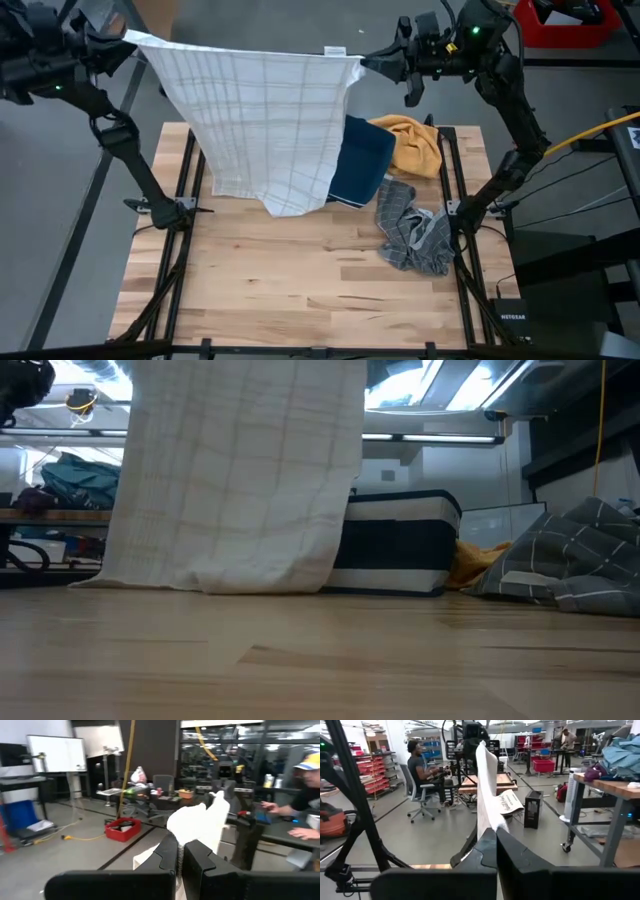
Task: Fold towel
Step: Fold the white patterned towel
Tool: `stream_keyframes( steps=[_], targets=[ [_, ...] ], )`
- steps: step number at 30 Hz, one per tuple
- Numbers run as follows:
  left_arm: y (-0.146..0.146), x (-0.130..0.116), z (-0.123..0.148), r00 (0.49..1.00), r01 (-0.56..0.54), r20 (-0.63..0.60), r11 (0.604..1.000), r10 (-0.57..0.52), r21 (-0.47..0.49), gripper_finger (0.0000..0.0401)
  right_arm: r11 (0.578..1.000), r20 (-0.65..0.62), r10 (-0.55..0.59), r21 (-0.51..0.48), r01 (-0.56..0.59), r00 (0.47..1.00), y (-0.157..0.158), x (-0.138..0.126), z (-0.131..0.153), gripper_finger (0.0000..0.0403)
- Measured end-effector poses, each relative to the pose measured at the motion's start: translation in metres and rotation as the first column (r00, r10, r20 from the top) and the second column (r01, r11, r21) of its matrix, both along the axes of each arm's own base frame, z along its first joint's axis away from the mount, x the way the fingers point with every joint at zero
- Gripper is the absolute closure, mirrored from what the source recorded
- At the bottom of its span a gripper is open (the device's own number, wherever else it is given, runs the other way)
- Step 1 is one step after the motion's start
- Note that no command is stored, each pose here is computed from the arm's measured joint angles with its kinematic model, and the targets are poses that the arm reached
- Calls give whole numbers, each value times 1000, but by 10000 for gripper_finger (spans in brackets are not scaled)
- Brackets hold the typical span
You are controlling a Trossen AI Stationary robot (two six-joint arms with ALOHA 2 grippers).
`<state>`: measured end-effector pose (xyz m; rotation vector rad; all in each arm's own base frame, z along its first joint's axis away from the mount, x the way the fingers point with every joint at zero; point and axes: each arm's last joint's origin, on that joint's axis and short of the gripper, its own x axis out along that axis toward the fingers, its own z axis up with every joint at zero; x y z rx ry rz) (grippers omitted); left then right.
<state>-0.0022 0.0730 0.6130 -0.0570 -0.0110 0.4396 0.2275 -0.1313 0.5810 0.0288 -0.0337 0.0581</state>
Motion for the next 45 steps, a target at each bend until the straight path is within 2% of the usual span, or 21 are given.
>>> stream_keyframes(
  steps=[4,8,17,23,30,36,40,45],
  targets=[
    [-9,4,3,1000,-6,-9,1000,7,20,401,1000,-1,11,2,-11,1000,0,0,0,403],
    [-11,-1,7,995,-95,13,995,95,-25,401,999,-9,35,7,-35,999,2,-1,0,403],
    [-13,-13,8,957,-289,15,957,289,-21,401,989,-51,143,32,-141,988,18,7,-5,403],
    [-22,-6,4,953,-300,26,953,301,-47,401,981,-54,190,33,-189,980,29,13,-6,403],
    [-48,20,-9,987,-153,39,985,156,-79,401,964,-53,265,32,-264,963,47,18,-5,403],
    [-66,31,-11,990,97,117,988,-83,-123,401,946,-53,324,31,-323,945,62,23,-5,403],
    [-74,32,-9,931,330,190,941,-312,-74,401,937,-52,350,23,-349,935,70,25,-5,403],
    [-83,31,-12,821,546,211,838,-530,-19,401,935,-56,354,2,-355,934,73,26,-6,403]
  ],
)
